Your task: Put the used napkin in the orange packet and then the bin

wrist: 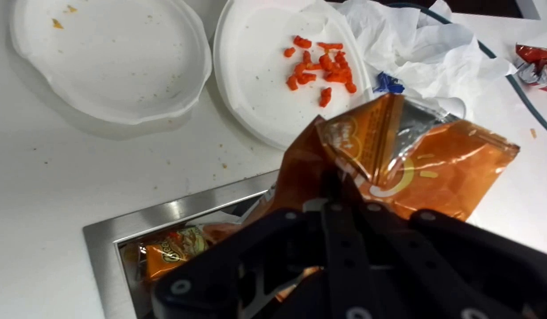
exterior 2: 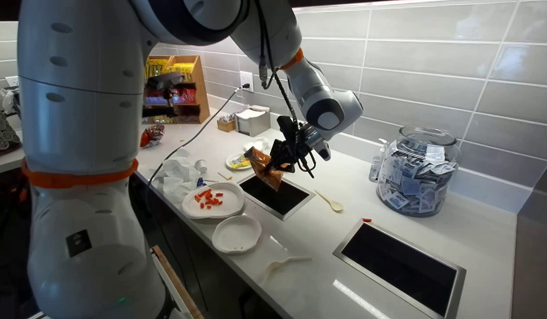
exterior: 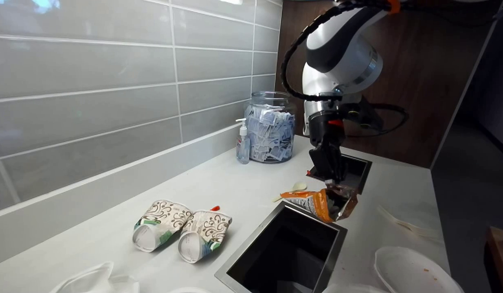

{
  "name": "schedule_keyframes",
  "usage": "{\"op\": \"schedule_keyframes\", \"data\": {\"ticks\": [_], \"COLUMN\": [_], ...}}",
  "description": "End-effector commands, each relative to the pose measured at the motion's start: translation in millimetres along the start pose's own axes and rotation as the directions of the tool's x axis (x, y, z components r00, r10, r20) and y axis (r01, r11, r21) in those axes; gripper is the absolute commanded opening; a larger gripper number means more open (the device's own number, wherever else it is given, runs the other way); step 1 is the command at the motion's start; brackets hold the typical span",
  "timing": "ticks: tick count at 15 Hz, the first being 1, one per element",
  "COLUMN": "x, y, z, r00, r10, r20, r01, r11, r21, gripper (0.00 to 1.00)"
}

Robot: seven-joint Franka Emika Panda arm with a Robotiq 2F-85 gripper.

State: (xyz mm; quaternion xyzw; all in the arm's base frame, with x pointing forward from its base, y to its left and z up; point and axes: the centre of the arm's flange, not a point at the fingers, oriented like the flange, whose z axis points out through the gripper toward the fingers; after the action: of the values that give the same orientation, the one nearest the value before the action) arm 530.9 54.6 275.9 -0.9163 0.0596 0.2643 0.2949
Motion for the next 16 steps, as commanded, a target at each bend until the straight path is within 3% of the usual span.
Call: {"op": "schedule_keyframes", "data": {"ticks": [1,2,11,12,16], "x": [0.9,1.6,-1.5,-6.1,-44.4], "y": [-5.0,-6.5,-12.7,-14.7,-32.4], "z": [18.1,20.9,23.4,21.9,14.7], "r00": [1.000,0.999,1.000,1.000,0.992], "r10": [-0.029,-0.029,-0.025,-0.028,-0.108], "r20": [0.013,0.013,0.000,-0.011,-0.071], "r01": [0.028,0.029,0.025,0.028,0.100], "r11": [0.999,0.999,0.999,1.000,0.989], "r21": [0.034,0.033,0.024,0.010,-0.105], "gripper": [0.11,0.27,0.93,0.99,1.00]}}
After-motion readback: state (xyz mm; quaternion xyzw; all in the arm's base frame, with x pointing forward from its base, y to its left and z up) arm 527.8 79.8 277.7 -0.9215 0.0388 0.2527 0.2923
